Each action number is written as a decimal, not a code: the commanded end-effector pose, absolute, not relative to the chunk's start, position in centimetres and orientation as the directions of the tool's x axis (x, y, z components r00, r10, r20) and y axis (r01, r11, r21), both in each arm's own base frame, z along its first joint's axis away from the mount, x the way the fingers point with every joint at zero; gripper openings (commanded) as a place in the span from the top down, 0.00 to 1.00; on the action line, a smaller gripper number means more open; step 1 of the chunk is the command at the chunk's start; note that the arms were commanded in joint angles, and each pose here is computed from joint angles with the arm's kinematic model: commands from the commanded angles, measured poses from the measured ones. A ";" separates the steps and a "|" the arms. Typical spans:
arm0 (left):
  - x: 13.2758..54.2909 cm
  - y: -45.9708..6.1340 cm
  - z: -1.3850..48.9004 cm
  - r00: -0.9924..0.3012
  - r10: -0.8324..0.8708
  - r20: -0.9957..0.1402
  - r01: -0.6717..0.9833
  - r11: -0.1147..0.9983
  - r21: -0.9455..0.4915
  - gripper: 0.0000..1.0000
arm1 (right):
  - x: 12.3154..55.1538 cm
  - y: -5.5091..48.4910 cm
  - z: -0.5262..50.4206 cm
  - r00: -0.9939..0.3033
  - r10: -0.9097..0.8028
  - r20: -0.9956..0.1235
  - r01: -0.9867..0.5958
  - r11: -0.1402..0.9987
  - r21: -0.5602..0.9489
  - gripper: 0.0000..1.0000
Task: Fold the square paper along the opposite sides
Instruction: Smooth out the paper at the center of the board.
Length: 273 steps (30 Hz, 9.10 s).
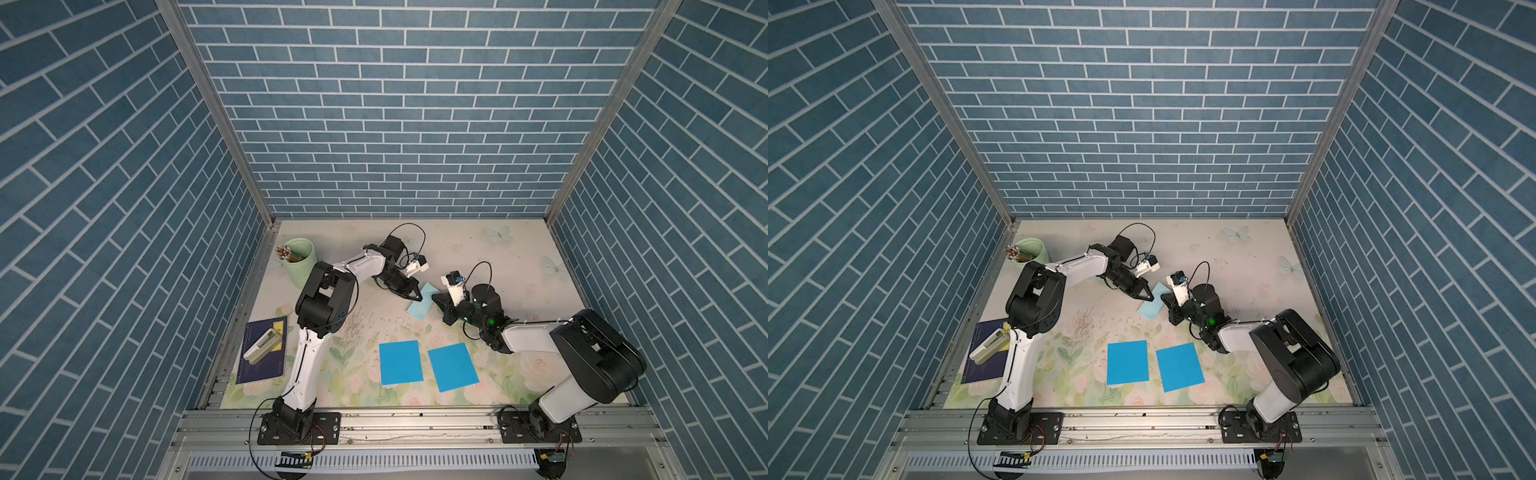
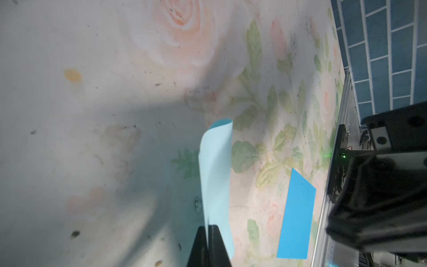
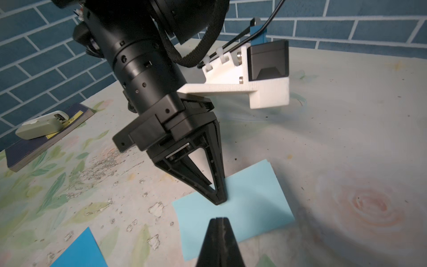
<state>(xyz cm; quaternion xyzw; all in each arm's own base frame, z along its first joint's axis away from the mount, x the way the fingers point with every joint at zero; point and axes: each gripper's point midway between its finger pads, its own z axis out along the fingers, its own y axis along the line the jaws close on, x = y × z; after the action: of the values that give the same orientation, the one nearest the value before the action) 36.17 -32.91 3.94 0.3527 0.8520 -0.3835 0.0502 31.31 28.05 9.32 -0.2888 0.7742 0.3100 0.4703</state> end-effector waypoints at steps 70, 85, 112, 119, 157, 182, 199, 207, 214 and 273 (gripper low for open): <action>38.2 -31.4 -0.2 -0.715 0.619 -0.323 0.678 0.504 -0.535 1.00 | 27.8 29.6 -1.5 -0.436 -0.375 -0.818 -0.765 0.633 0.118 1.00; 38.1 -31.3 0.2 -0.713 0.617 -0.334 0.683 0.503 -0.530 1.00 | 25.1 29.7 -2.3 -0.435 -0.436 -0.788 -0.792 0.602 0.104 1.00; 35.9 -29.2 -1.2 -0.814 0.516 -0.266 0.572 0.635 -0.520 1.00 | 34.8 28.3 7.9 -0.278 -0.209 -0.937 -0.718 0.694 0.058 1.00; 35.9 -28.4 -2.6 -0.823 0.518 -0.235 0.560 0.664 -0.496 1.00 | 36.1 29.4 4.4 -0.378 -0.201 -0.904 -0.686 0.716 0.128 1.00; 35.6 -28.0 -3.4 -0.803 0.554 -0.217 0.585 0.664 -0.466 1.00 | 33.8 30.3 3.9 -0.328 -0.254 -0.910 -0.728 0.682 0.072 1.00; 36.6 -27.1 -4.1 -0.816 0.540 -0.205 0.569 0.690 -0.448 1.00 | 27.2 29.8 -3.1 -0.429 -0.451 -0.783 -0.774 0.631 0.061 1.00; 36.3 -27.0 -4.4 -0.820 0.538 -0.196 0.563 0.693 -0.450 1.00 | 24.1 31.7 -3.8 -0.360 -0.547 -0.756 -0.841 0.541 0.009 1.00; 36.1 -26.9 -4.6 -0.820 0.540 -0.189 0.561 0.696 -0.448 1.00 | 23.2 32.6 -4.1 -0.323 -0.588 -0.742 -0.865 0.502 -0.021 1.00; 35.8 -26.6 -4.6 -0.817 0.547 -0.180 0.564 0.695 -0.446 1.00 | 23.5 33.3 -0.5 -0.258 -0.535 -0.804 -0.874 0.485 -0.042 1.00; 36.4 -24.4 -4.2 -0.891 0.429 -0.152 0.452 0.799 -0.397 1.00 | 35.0 27.6 8.2 -0.220 -0.258 -0.941 -0.700 0.713 -0.032 1.00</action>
<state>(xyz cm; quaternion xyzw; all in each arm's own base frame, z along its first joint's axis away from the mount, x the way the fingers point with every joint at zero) 38.11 -29.07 1.93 0.2859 0.8957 -0.3277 0.0927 33.27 27.21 8.72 -0.3279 0.7519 0.2012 0.5354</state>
